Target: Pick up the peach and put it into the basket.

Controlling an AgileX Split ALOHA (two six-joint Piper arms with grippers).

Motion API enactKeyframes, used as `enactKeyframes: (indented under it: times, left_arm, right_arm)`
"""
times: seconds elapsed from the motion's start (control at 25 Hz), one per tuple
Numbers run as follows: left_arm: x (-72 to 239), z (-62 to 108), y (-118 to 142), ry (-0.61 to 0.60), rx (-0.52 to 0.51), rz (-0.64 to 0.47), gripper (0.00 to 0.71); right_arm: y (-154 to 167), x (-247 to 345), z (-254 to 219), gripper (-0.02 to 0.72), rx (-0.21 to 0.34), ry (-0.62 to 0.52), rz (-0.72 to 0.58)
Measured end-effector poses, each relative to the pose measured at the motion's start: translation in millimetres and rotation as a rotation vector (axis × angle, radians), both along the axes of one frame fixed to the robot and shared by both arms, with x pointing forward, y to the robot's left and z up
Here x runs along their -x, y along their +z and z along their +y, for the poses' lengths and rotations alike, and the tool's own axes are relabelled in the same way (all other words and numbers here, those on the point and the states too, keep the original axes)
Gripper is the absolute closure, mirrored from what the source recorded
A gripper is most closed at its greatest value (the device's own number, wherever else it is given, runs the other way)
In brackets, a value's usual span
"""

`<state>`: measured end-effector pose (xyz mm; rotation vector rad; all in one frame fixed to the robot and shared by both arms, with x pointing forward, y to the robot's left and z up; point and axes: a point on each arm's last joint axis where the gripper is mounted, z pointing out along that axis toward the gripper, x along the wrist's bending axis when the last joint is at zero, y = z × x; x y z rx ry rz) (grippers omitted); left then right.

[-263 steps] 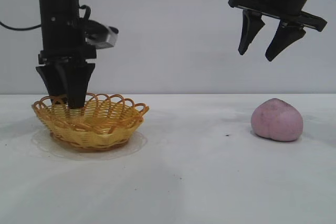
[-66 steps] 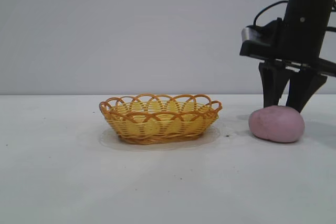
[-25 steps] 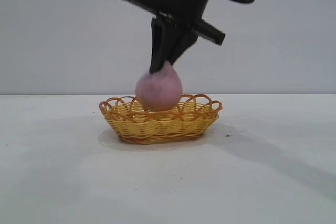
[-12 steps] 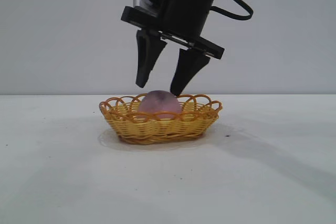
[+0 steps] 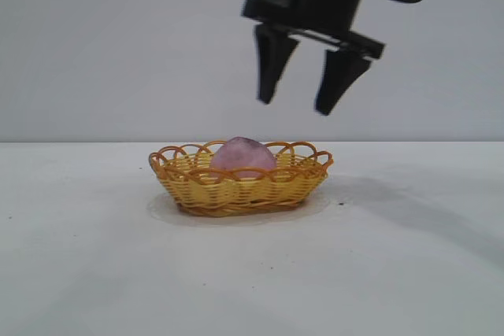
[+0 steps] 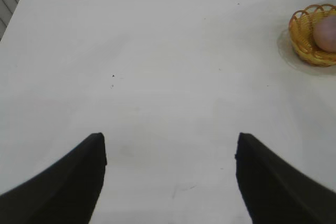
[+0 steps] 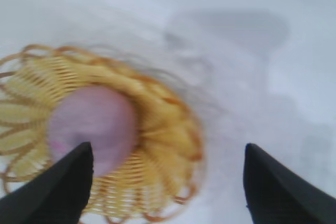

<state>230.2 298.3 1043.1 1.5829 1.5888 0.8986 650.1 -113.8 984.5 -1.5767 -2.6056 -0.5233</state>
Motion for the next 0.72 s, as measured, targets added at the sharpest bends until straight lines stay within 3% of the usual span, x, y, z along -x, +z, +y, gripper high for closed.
enactKeyframes:
  times: [0.32,0.48,0.72]
  left_arm:
    - [0.0,0.0,0.0,0.000,0.000,0.000,0.249]
    - [0.0,0.0,0.0,0.000,0.000,0.000,0.249]
    - [0.0,0.0,0.0,0.000,0.000,0.000,0.249]
  right_arm:
    - [4.2,-21.7,-97.2,0.192,0.043,-0.188,0.063]
    - [2.6,-22.9,-138.0,0.192,0.093,-0.250,0.107]
    - [15.9,-20.0,-168.8,0.192,0.181,-0.284,0.074]
